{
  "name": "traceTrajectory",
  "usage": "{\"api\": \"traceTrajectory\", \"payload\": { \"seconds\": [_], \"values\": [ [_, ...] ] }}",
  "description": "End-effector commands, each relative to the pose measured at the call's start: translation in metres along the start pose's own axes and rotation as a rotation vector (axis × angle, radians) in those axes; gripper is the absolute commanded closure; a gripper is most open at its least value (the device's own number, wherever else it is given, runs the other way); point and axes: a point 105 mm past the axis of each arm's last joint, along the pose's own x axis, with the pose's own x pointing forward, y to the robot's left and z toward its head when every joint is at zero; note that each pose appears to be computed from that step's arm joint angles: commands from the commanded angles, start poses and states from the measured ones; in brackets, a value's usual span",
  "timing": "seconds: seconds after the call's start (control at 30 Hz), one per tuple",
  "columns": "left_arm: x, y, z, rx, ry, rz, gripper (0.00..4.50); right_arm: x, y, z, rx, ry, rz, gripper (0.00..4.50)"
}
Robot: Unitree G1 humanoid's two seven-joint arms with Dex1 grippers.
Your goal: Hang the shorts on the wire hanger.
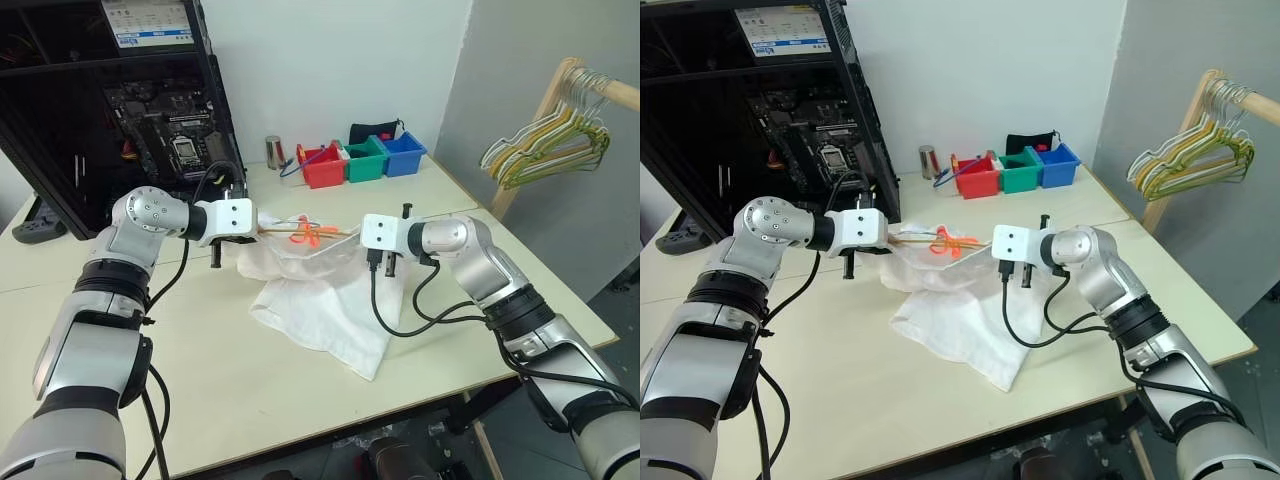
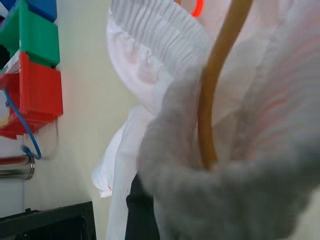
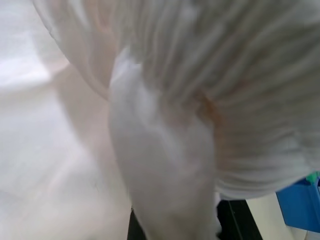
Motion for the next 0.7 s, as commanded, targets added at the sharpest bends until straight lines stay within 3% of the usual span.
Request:
{"api": "traceTrajectory", "payload": {
  "seconds": [0.03, 0.13, 0.17, 0.23, 0.43, 0.63, 0.7],
  "values": [
    [-0.009, 0.013, 0.014, 0.03, -0.044, 0.059, 4.48, -0.008, -0.01, 0.012, -0.044, -0.035, -0.04, 4.5],
    [-0.009, 0.013, 0.015, 0.032, -0.041, 0.06, 4.48, -0.008, -0.011, 0.012, -0.054, -0.035, -0.041, 4.5],
    [-0.009, 0.012, 0.015, 0.036, -0.036, 0.059, 4.5, -0.008, -0.011, 0.013, -0.057, -0.036, -0.043, 3.95],
    [-0.008, 0.009, 0.017, 0.04, -0.042, 0.036, 4.5, -0.008, -0.011, 0.013, -0.059, -0.037, -0.039, 3.76],
    [-0.008, 0.014, 0.025, 0.05, -0.078, 0.069, 4.5, -0.005, -0.007, 0.012, -0.069, -0.032, -0.015, 2.28],
    [-0.008, 0.015, 0.025, 0.051, -0.075, 0.076, 4.5, -0.003, -0.008, 0.006, -0.07, -0.018, -0.007, 2.28],
    [-0.008, 0.016, 0.026, 0.052, -0.074, 0.084, 4.5, -0.004, -0.009, 0.004, -0.079, -0.013, -0.004, 2.66]
  ]
}}
